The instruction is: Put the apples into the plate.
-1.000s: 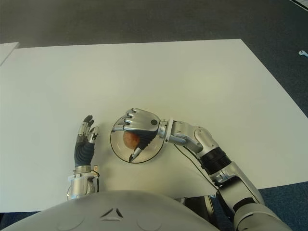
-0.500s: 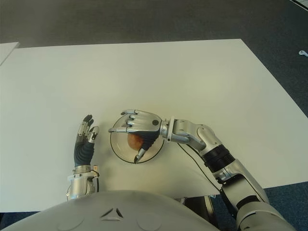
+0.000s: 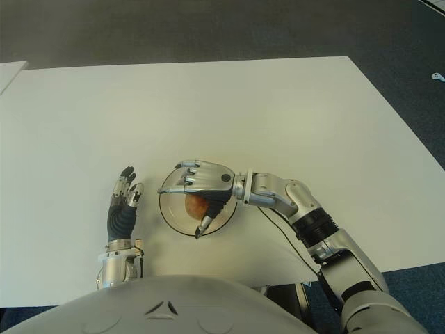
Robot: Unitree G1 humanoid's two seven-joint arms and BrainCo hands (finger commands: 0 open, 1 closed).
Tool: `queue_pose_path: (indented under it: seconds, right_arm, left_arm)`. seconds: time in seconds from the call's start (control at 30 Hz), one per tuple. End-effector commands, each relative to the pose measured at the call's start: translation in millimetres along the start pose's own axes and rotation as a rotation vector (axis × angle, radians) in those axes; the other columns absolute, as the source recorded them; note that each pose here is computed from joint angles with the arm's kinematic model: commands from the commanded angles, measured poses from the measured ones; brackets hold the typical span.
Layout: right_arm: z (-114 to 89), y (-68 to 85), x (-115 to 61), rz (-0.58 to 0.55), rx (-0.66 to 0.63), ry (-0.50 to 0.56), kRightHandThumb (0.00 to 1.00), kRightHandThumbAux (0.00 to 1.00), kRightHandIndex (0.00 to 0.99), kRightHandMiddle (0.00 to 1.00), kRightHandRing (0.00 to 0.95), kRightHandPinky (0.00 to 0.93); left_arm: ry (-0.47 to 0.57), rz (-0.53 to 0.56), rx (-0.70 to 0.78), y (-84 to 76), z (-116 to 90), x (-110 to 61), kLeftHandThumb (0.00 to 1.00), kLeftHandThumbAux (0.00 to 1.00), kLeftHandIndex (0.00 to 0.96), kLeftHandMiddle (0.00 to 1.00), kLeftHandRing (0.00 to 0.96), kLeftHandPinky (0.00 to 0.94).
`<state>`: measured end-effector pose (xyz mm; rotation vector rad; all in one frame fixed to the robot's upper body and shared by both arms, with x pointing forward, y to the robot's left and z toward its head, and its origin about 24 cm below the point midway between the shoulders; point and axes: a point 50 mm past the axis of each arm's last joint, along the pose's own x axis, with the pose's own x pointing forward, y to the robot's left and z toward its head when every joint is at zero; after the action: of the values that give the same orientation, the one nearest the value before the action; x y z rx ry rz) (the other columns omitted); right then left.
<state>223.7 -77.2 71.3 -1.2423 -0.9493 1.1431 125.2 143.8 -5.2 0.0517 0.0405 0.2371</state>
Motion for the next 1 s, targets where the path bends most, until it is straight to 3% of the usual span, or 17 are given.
queue_pose_path:
  seconds: [0.03, 1.0]
  right_arm:
    - [-2.3, -3.3, -0.7, -0.025, 0.005, 0.008, 0.050, 0.306, 0.000, 0.000, 0.000, 0.000]
    - [-3.8, -3.5, -2.1, -0.020, 0.029, 0.054, 0.056, 0.278, 0.000, 0.000, 0.000, 0.000]
  left_arm:
    - [0.020, -0.022, -0.015, -1.7, -3.0, -2.4, 0.000, 0.431, 0.000, 0.000, 0.000, 0.023]
    - [0.016, -0.011, -0.039, -1.7, -1.2, -2.8, 0.000, 0.436, 0.000, 0.000, 0.000, 0.004]
